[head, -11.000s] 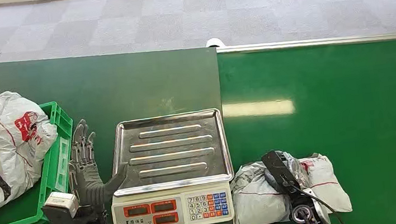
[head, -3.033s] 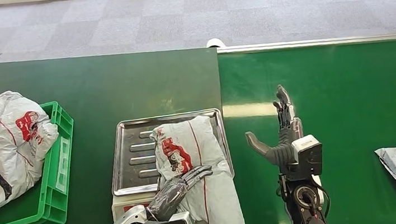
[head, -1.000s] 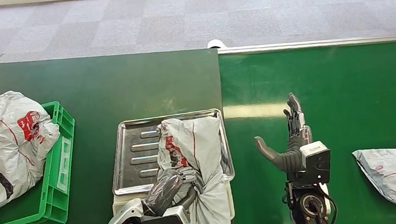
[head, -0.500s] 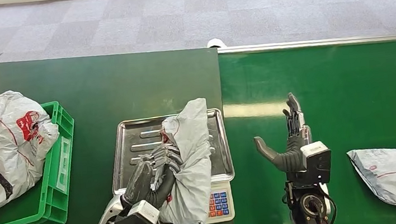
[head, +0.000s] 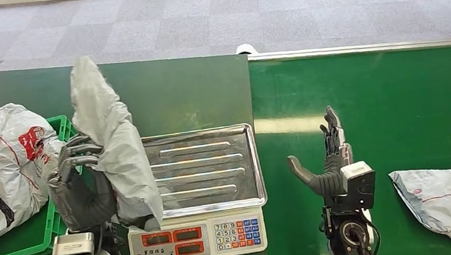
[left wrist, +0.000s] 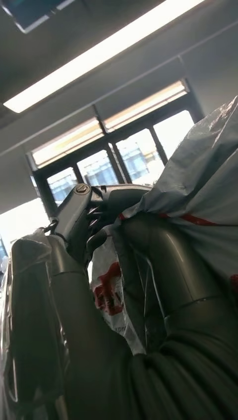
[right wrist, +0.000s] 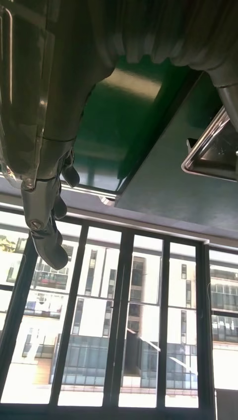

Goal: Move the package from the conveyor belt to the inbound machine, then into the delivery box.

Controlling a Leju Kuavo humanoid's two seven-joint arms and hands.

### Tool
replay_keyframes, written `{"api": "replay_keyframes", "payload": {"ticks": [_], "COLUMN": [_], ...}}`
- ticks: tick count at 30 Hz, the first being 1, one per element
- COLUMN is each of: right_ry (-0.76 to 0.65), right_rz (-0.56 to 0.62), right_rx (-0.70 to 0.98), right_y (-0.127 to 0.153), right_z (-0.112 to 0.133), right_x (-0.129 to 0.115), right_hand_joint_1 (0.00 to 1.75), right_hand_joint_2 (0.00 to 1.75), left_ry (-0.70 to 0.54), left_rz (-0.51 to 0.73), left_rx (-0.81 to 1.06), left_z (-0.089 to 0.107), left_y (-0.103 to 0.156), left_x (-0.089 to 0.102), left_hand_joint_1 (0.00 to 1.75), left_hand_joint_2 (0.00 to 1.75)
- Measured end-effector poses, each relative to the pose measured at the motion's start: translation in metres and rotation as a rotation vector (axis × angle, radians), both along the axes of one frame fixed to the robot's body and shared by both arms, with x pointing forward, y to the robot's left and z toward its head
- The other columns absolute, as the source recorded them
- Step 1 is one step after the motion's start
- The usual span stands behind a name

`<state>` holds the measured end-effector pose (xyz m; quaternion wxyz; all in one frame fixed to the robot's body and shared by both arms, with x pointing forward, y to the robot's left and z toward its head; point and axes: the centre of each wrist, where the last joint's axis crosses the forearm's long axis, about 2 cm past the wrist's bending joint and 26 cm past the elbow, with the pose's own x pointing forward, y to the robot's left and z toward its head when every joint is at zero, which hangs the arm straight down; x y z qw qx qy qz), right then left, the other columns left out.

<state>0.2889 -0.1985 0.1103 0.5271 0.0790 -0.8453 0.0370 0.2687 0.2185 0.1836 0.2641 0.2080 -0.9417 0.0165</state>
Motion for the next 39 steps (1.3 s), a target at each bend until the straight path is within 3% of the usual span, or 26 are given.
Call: {"api": "replay_keyframes", "payload": {"ticks": [7, 13, 17, 21, 26, 31, 34, 37, 39], "right_ry": [-0.001, 0.000, 0.000, 0.002, 0.008, 0.012, 0.015, 0.017, 0.018], "right_rz": [0.000, 0.002, 0.003, -0.005, -0.013, -0.019, -0.024, -0.021, -0.019], "right_rx": [0.008, 0.013, 0.016, 0.017, 0.015, 0.015, 0.011, 0.004, 0.001], "right_y": [0.002, 0.004, 0.004, 0.004, 0.004, 0.003, 0.002, 0.001, 0.000], "right_z": [-0.001, -0.002, -0.003, -0.003, -0.005, -0.007, -0.008, -0.008, -0.008], "right_x": [0.000, -0.001, -0.001, -0.001, -0.003, -0.005, -0.007, -0.008, -0.008], "right_hand_joint_1": [0.00, 0.00, 0.00, 0.00, 0.00, 0.00, 0.00, 0.00, 0.00], "right_hand_joint_2": [1.75, 1.75, 1.75, 1.75, 1.75, 1.75, 1.75, 1.75, 1.75], "left_ry": [-0.146, -0.288, -0.307, -0.313, -0.245, -0.077, 0.228, 0.599, 0.735], "left_rz": [0.179, 0.493, 0.588, 0.726, 0.836, 0.931, 0.979, 0.939, 0.894], "left_rx": [-0.041, 0.087, 0.084, 0.220, 0.249, 0.294, 0.289, 0.262, 0.276], "left_z": [0.033, 0.065, 0.071, 0.077, 0.068, 0.041, 0.005, -0.032, -0.049], "left_y": [0.035, 0.079, 0.094, 0.103, 0.117, 0.132, 0.140, 0.142, 0.141], "left_x": [-0.007, -0.020, -0.027, -0.030, -0.027, -0.017, -0.005, 0.007, 0.012], "left_hand_joint_1": [1.75, 1.75, 1.75, 1.75, 1.75, 1.75, 1.75, 1.75, 1.75], "left_hand_joint_2": [1.75, 1.75, 1.75, 1.75, 1.75, 1.75, 1.75, 1.75, 1.75]}}
